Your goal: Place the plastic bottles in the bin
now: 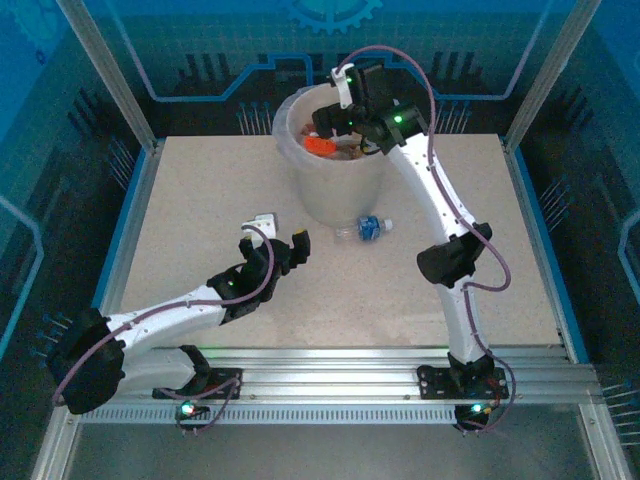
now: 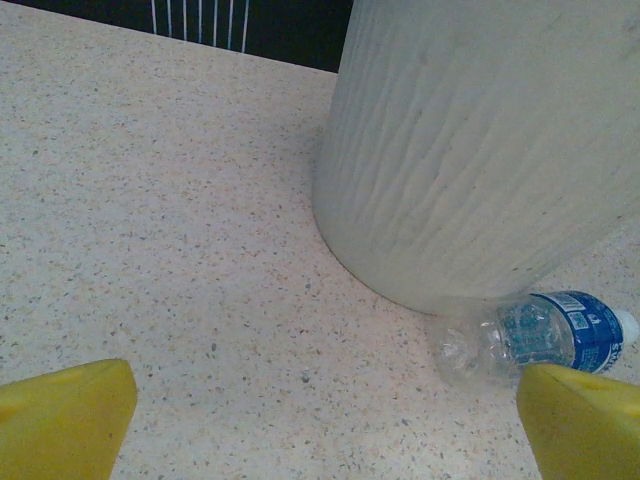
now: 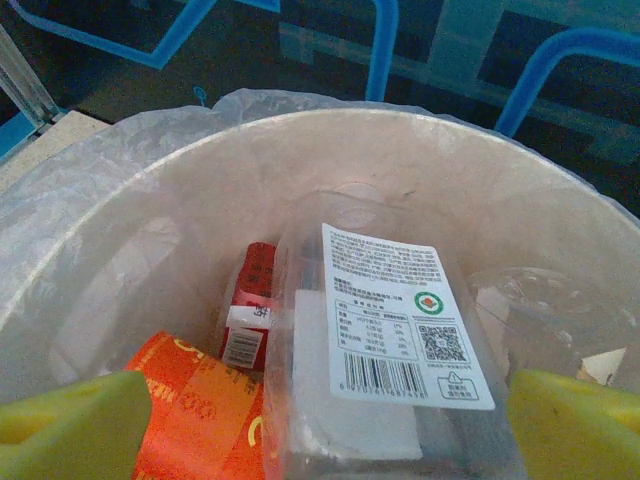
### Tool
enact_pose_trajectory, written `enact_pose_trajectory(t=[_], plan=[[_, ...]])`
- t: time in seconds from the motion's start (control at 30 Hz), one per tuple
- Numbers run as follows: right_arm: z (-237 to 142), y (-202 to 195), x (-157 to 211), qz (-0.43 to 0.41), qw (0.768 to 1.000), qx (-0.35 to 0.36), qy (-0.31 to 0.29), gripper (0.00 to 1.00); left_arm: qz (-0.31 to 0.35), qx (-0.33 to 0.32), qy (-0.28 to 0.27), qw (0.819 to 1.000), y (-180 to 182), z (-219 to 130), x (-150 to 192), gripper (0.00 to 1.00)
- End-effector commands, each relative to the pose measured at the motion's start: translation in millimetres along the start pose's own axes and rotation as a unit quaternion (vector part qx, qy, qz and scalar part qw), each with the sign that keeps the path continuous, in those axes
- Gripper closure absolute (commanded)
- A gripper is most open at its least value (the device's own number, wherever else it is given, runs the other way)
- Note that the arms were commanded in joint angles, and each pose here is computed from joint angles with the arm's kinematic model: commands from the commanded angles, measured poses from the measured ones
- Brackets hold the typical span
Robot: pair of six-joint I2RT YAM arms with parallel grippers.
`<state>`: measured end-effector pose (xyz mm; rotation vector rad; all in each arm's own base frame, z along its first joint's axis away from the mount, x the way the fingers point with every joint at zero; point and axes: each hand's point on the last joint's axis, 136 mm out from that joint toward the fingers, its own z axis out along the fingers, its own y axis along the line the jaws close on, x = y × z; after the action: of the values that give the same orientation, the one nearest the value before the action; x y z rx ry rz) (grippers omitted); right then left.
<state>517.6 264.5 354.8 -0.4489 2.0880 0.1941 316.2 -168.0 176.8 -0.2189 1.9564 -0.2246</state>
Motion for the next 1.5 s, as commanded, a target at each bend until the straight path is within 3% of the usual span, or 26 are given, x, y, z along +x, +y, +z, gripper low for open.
enact_pose_trajectory(t=[0.0, 0.23, 0.37, 0.67, 0.8, 1.0, 1.23, 1.47], plan=[[-50, -11, -19, 0.013, 1.000, 0.007, -0.025, 0.04, 0.004, 0.015, -0.003, 1.000, -10, 2, -5, 0.01], [-95, -30, 2, 0.043, 0.998, 0.039, -0.007, 0.00, 0.067, 0.098, 0.003, 0.993, -47, 5, -4, 0.01], [-126, -51, 27, 0.090, 0.994, 0.065, -0.003, 0.00, 0.118, 0.169, 0.018, 0.978, -82, 5, 3, 0.01], [-177, -119, 139, 0.229, 0.962, 0.143, 0.037, 0.00, 0.216, 0.264, 0.056, 0.938, -144, 13, 28, 0.01], [-188, -144, 196, 0.287, 0.937, 0.185, 0.068, 0.00, 0.263, 0.260, 0.096, 0.924, -160, 20, 44, 0.02], [-192, -162, 253, 0.340, 0.910, 0.212, 0.103, 0.00, 0.324, 0.238, 0.168, 0.900, -177, 35, 70, 0.09], [-192, -172, 276, 0.355, 0.897, 0.234, 0.124, 0.00, 0.373, 0.186, 0.216, 0.883, -184, 57, 84, 0.20], [-191, -173, 280, 0.358, 0.895, 0.234, 0.125, 0.00, 0.431, 0.116, 0.234, 0.864, -183, 85, 90, 0.20]])
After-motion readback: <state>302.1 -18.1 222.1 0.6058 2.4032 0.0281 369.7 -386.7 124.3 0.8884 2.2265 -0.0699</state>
